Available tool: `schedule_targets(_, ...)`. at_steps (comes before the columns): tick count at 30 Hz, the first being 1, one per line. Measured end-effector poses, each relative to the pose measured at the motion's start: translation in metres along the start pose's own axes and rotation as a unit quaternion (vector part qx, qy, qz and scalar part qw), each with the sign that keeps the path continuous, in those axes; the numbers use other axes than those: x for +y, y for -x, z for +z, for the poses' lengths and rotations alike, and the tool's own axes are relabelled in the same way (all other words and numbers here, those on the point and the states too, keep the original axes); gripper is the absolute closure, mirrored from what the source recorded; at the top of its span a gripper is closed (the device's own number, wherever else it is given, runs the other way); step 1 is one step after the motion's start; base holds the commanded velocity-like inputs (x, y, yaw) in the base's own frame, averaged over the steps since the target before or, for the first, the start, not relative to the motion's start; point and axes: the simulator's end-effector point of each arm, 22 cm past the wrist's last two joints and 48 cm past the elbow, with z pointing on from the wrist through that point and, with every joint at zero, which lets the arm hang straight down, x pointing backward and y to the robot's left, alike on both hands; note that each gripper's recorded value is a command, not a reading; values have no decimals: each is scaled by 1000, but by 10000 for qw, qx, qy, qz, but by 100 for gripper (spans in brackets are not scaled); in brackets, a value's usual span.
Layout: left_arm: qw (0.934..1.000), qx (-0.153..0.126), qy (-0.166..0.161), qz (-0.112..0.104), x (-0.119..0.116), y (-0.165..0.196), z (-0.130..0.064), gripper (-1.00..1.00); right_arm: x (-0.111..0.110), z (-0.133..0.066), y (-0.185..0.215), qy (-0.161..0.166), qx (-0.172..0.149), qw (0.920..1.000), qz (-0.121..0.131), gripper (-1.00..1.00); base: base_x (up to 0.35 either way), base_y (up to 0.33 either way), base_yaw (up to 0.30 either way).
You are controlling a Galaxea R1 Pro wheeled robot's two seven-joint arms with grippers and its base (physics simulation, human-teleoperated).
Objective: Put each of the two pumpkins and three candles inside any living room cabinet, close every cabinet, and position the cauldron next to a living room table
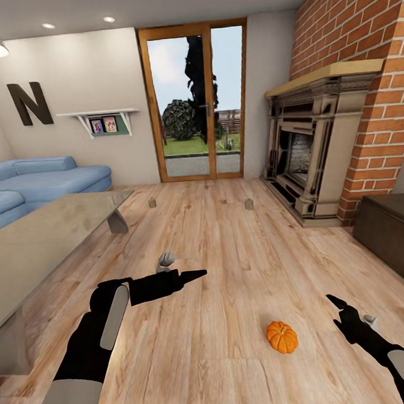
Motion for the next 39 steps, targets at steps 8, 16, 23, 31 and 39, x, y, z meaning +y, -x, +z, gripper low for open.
schedule_targets(8, 10000, -16, 1, 12, 0, 1, -1, -100, -27, 5, -30, -537, 360, 9978, -175, -100, 0, 0, 0)
schedule_targets(16, 10000, -28, -14, 16, -1, 3, -3, -100, -61, 6, -77, -912, 723, 9912, -636, -100, 0, 0, 0)
schedule_targets(23, 10000, -29, -39, 13, -1, 3, -3, -100, -36, 9, -88, -215, 847, 9938, -688, -100, 0, 0, 0)
schedule_targets(31, 9999, 33, -11, -124, 14, -5, 2, -100, -52, 9, -92, -298, 895, 9933, -666, -100, 0, 0, 0)
schedule_targets(39, 9996, 99, 34, -269, 30, -15, 8, -100, -73, 11, -94, -569, 909, 9921, -658, -100, 0, 0, 0)
